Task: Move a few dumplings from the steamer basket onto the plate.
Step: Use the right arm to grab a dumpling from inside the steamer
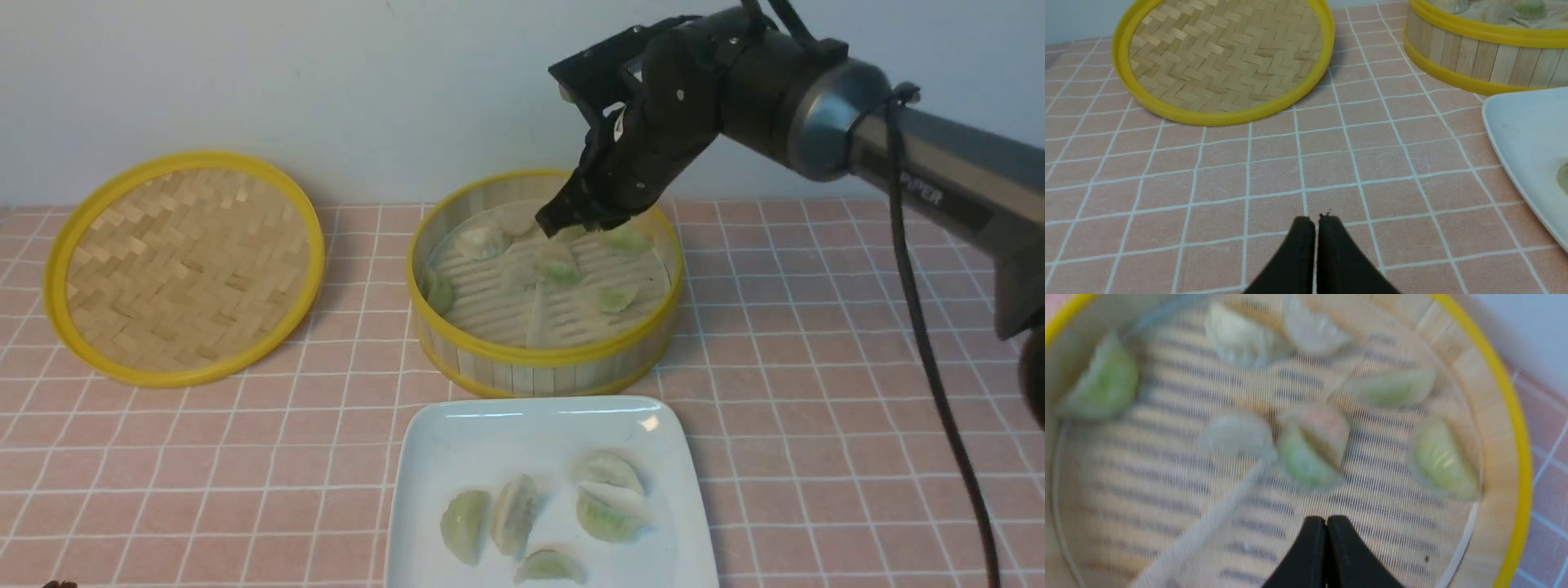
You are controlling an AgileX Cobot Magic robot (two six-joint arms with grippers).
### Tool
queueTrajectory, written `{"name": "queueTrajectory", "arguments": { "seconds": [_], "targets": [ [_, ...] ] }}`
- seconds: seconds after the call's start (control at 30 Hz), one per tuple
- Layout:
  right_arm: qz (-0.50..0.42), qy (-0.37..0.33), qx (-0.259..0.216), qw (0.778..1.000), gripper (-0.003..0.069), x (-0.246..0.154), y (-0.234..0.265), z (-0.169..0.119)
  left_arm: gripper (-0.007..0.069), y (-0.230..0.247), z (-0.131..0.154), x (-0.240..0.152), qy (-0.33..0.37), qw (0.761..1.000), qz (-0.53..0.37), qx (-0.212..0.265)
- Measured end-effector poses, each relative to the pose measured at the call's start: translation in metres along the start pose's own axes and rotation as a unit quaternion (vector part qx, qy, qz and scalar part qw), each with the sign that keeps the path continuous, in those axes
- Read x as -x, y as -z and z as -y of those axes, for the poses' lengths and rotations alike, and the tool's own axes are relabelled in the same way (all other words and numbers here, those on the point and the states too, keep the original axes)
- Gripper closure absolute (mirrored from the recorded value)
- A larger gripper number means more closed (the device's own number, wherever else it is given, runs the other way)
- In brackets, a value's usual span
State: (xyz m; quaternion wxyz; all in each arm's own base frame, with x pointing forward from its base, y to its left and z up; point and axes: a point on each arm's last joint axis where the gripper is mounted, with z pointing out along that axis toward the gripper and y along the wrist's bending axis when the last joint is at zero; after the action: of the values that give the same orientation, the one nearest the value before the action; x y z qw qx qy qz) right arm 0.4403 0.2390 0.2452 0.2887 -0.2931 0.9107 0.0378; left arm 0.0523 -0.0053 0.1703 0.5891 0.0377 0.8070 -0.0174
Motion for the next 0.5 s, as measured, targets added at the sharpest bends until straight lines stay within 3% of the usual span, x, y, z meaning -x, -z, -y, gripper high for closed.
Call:
{"name": "queueTrajectory", "arguments": {
  "seconds": [0.17, 0.4, 0.5],
  "targets": [
    [-0.051, 0.052, 0.009, 0.997, 0.0574, -0.015, -0.026, -0.003, 0.0631, 0.000, 0.000, 0.000, 0.000, 1.000, 0.000, 0.000],
    [-0.078, 0.083, 0.005, 0.993, 0.0253, -0.028, -0.057, -0.004, 0.0631, 0.000, 0.000, 0.000, 0.000, 1.000, 0.000, 0.000],
    [-0.073, 0.097, -0.007, 0.993, 0.0176, -0.029, -0.065, -0.002, 0.0631, 0.000, 0.000, 0.000, 0.000, 1.000, 0.000, 0.000]
  ]
}}
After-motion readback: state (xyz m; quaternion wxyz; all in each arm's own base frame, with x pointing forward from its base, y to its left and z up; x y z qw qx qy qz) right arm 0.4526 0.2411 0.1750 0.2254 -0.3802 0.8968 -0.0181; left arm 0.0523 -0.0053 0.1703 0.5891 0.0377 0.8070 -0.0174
